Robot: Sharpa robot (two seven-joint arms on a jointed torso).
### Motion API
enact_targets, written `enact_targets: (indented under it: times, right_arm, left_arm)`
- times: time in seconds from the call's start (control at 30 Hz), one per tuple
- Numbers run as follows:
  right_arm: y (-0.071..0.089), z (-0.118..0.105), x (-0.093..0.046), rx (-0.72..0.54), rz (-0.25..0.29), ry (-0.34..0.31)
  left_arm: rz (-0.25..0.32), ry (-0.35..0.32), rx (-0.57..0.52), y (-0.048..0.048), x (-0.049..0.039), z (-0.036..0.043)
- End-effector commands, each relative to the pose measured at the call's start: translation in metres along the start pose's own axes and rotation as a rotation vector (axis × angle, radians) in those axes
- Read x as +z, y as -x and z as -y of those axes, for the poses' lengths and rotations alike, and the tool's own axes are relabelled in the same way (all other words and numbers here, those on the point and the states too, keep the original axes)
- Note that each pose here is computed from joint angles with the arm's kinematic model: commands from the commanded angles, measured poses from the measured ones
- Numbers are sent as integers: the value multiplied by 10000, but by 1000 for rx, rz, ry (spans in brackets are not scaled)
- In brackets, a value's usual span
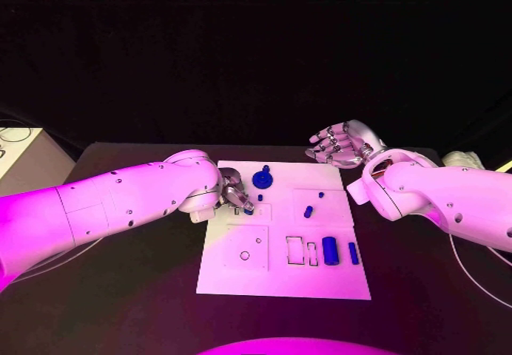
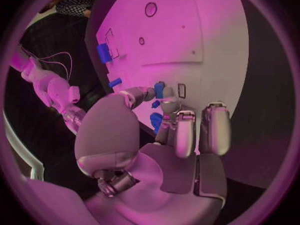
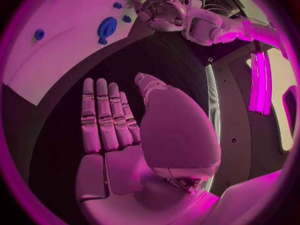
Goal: Assemble the parts on the task board
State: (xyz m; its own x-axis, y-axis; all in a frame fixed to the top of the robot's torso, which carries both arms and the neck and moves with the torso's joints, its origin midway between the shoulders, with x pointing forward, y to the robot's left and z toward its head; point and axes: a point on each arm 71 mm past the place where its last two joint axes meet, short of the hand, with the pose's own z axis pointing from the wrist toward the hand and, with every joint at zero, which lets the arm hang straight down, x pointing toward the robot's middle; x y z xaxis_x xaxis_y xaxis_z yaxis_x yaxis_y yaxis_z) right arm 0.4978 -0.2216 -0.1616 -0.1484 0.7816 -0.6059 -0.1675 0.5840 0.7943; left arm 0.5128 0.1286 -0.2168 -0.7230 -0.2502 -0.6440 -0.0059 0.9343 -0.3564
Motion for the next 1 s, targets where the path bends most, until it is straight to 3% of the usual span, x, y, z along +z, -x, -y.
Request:
enact_targets:
  times: [0.03,1.0]
  right_arm:
    - [-1,-9,2,22,3,13]
    - [-9,-8,5,25,-2,9]
  left_arm:
    - [-17,8,22,-16,-1,-5]
    - [-60,2,33,-55,41,85]
